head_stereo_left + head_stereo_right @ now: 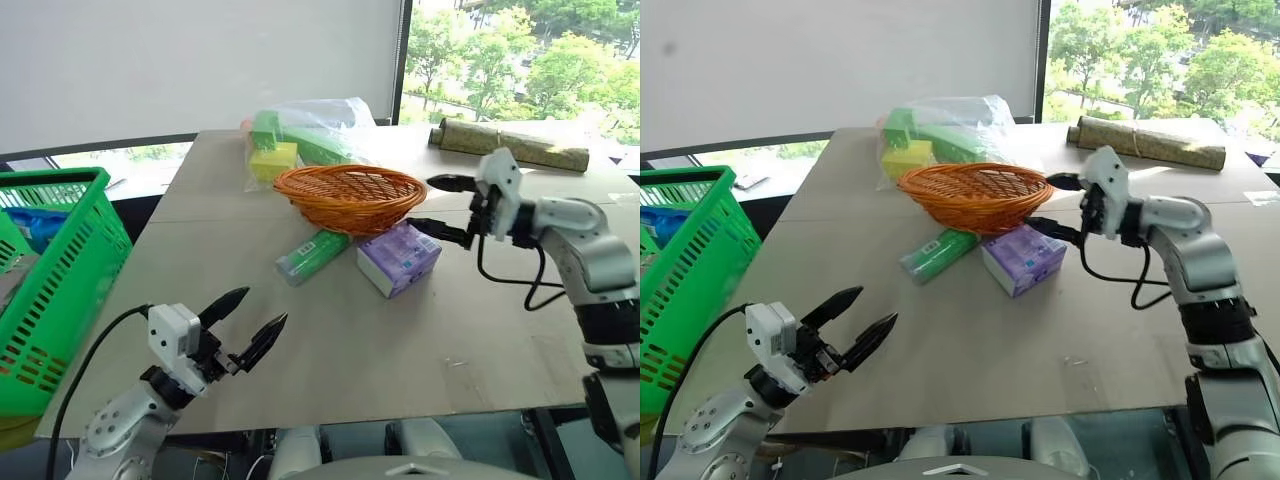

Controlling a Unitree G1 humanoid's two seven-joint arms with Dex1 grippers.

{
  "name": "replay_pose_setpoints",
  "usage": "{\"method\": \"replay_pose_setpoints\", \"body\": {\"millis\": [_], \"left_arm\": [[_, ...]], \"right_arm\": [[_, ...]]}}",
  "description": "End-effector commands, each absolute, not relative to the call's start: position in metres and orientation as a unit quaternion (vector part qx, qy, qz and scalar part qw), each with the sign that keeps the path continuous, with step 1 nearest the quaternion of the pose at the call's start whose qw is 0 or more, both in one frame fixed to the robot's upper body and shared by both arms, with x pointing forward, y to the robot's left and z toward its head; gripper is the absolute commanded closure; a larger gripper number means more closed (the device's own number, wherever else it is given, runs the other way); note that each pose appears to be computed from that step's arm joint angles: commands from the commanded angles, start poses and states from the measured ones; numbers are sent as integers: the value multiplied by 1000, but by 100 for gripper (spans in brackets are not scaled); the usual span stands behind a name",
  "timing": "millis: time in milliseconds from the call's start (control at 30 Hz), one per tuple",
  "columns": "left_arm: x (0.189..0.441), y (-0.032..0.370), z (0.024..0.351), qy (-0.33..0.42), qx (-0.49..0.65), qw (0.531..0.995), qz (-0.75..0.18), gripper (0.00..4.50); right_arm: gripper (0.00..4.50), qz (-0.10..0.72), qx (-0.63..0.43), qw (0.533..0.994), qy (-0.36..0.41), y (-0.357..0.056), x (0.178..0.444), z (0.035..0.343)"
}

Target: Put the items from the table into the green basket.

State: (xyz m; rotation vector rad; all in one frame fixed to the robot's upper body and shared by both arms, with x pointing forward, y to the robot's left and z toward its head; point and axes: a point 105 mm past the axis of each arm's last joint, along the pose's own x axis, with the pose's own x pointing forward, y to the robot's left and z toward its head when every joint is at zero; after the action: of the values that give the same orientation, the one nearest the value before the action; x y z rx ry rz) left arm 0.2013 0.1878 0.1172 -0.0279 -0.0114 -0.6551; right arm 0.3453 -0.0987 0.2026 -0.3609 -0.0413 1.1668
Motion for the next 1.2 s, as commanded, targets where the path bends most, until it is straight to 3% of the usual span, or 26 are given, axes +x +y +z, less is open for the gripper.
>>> {"method": "replay_pose_setpoints", "body": {"millis": [33,233,500,567,633,833,967,1067,1100,1200], "left_arm": [[206,178,144,-55,1,941,-335,2],[207,167,155,-67,-8,938,-340,2],[210,166,156,-74,-15,944,-320,0],[212,162,154,-71,-16,942,-326,0],[213,159,154,-72,-18,941,-331,0],[227,155,161,-78,-12,937,-341,0],[239,156,157,-62,0,941,-331,0],[258,159,140,-13,29,951,-308,0],[263,158,136,0,37,951,-307,0],[280,162,126,28,75,954,-290,0]], "right_arm": [[0,582,-178,793,-22,-72,350,211],[0,589,-234,771,52,-61,372,183],[354,602,-259,754,45,-64,374,184],[398,595,-248,764,28,-61,373,192],[399,574,-252,780,10,-64,377,198],[399,416,-349,839,-10,-132,409,223],[399,361,-403,839,57,-181,416,211],[252,342,-418,836,97,-206,418,197],[232,343,-425,832,100,-209,416,194],[82,323,-431,838,94,-217,414,198]]}}
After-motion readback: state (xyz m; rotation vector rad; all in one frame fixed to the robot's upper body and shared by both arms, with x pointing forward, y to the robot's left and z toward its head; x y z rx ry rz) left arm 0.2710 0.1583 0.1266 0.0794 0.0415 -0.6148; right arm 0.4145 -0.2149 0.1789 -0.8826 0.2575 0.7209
